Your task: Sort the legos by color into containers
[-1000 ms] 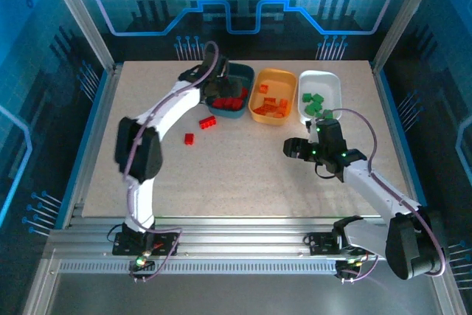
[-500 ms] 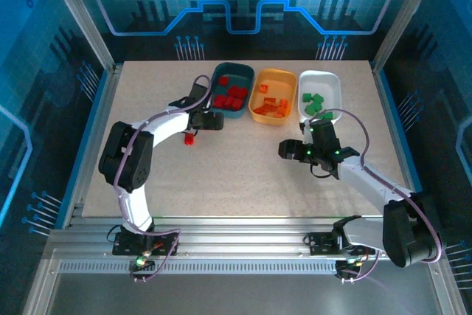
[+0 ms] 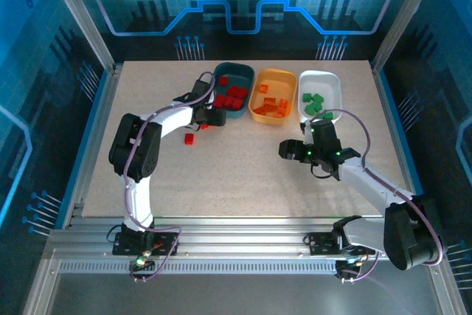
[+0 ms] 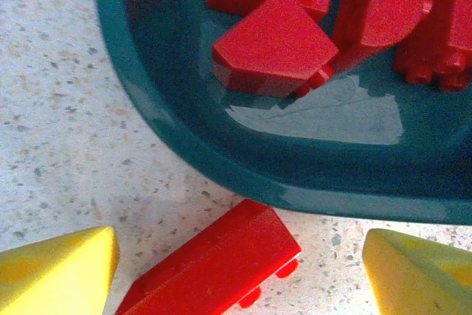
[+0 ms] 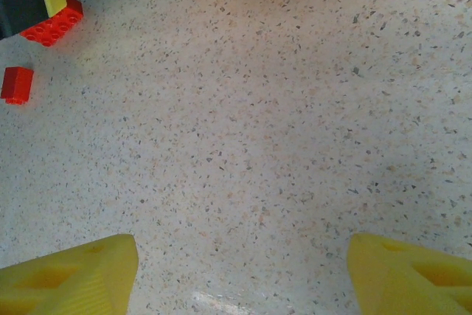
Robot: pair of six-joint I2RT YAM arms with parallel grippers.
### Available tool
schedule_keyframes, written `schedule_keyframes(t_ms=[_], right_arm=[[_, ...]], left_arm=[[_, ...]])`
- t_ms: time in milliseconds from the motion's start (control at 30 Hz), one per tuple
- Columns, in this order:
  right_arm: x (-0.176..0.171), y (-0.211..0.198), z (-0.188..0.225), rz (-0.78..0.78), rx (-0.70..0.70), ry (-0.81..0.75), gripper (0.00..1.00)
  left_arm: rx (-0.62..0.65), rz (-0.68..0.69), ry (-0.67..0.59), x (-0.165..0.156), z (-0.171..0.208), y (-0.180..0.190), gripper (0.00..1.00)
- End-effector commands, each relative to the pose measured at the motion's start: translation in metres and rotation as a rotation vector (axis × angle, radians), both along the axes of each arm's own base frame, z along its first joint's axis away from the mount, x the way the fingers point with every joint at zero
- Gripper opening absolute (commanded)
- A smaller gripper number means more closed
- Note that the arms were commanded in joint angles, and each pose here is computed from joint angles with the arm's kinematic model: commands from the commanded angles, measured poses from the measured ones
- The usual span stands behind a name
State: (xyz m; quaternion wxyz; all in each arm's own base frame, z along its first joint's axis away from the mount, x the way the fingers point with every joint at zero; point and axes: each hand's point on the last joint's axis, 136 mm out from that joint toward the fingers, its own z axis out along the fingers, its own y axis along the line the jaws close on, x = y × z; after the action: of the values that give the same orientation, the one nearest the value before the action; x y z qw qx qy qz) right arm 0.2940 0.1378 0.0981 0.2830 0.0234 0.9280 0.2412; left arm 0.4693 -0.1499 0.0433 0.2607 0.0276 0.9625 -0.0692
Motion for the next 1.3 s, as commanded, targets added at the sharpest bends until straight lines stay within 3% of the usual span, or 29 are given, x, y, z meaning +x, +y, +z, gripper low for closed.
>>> schedule_keyframes(t_ms=[0,300,467,733,933,1067,1167,1267], right_arm=[[-0.002,0.003,0.005,0.004,-0.001,-0.010,0.76],[-0.006,0.000,0.001,0.001,-0.010,-0.004,0.76],[-0.007,0.001,0.002,0.002,-0.004,-0.007,0.76],[-0.012,-0.001,0.003,-0.001,-0.011,-0.011,0.76],[-0.014,-0.004,0.003,-0.006,-0.018,-0.013,0.76],[-0.012,-0.002,0.001,-0.005,-0.015,-0.010,0.76],[-0.009,0.000,0.001,-0.003,-0.012,-0.009,0.76],[-0.006,0.002,0.002,-0.005,-0.005,-0.007,0.76]], left_arm=[[-0.049,-0.023,0.021,-0.011,-0.007,-0.016,0.82],[0.000,-0.019,0.058,-0.037,-0.021,-0.022,0.70],[0.057,0.044,0.066,-0.032,-0.029,-0.011,0.53],[0.074,0.059,0.063,-0.028,-0.024,-0.014,0.35],[0.141,0.012,0.006,-0.058,-0.002,-0.015,0.27],[0.119,-0.003,-0.071,-0.081,0.039,-0.023,0.25],[0.056,0.003,-0.147,-0.075,0.077,-0.031,0.26],[0.022,-0.004,-0.195,-0.047,0.100,-0.044,0.27]])
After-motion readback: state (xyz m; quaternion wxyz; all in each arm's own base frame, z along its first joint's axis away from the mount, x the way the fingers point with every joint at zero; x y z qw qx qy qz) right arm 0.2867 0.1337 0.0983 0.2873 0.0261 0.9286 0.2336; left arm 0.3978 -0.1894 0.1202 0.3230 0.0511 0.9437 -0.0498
